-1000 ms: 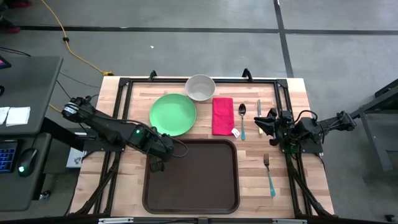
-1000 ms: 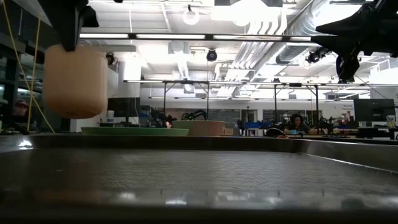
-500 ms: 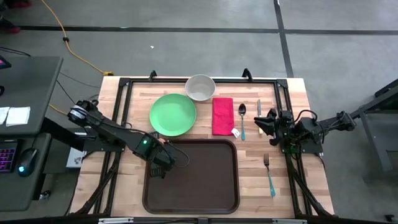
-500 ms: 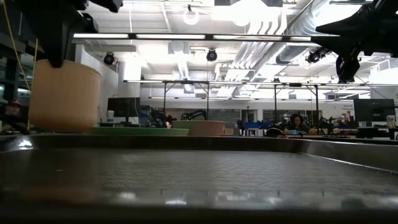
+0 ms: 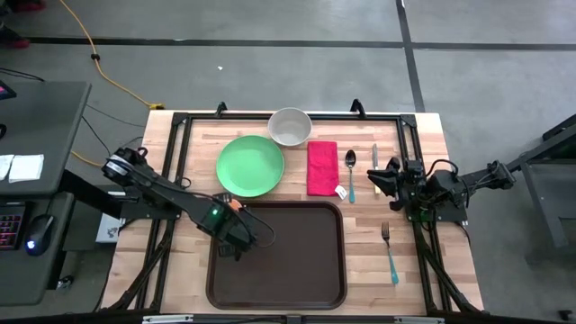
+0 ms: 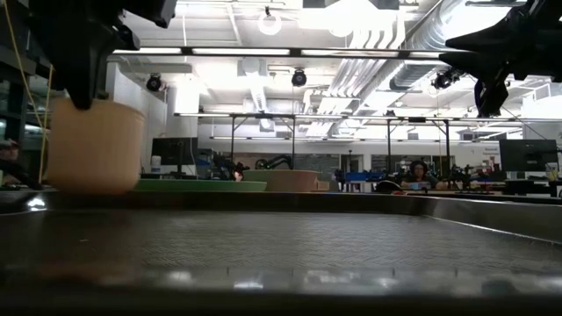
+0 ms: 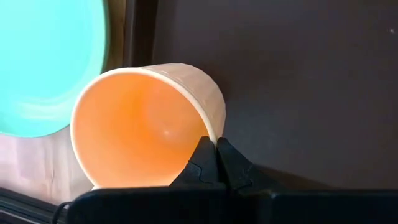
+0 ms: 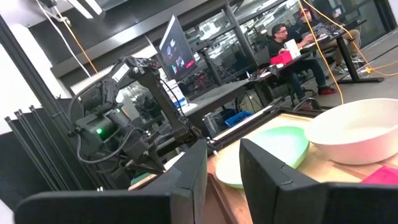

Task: Set up tray
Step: Put the light orange cup on the brown serving tray

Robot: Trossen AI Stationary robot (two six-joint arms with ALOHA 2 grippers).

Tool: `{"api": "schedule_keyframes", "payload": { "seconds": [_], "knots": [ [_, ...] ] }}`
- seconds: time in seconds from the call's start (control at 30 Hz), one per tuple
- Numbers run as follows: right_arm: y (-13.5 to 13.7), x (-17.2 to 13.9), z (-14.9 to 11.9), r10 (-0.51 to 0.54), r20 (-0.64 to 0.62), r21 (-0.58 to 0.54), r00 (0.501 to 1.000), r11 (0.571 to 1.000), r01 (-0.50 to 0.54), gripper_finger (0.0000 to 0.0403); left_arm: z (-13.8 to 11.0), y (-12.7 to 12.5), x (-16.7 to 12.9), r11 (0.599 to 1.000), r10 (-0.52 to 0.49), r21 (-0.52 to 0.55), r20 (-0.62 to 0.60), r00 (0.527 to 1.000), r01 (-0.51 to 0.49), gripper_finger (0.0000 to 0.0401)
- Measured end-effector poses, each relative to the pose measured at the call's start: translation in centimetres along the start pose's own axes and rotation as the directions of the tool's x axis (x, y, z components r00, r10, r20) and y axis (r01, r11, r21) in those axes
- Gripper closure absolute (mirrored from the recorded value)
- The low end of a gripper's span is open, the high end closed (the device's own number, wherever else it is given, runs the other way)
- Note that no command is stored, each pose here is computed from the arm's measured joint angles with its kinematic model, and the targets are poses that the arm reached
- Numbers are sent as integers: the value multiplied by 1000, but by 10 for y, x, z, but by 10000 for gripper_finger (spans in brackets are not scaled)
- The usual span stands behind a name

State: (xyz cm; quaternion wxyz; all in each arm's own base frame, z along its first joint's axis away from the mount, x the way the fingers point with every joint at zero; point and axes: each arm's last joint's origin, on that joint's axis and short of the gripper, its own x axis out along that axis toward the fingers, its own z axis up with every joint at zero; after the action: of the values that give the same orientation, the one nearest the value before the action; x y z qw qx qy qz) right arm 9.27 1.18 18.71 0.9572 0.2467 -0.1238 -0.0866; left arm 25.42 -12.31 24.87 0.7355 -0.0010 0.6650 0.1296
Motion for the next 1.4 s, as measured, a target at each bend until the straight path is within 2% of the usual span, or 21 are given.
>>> {"api": "schedule_keyframes", "payload": {
  "seconds": [0.7,1.4],
  "knots": [
    [0,0,0,0,-1,1,1000,1000,0,329,5,-7,15,999,37,21,-34,999,-36,391],
    [0,0,0,6,2,5,1000,1000,-6,329,8,-13,23,999,13,49,-57,998,-10,391]
  ]
}}
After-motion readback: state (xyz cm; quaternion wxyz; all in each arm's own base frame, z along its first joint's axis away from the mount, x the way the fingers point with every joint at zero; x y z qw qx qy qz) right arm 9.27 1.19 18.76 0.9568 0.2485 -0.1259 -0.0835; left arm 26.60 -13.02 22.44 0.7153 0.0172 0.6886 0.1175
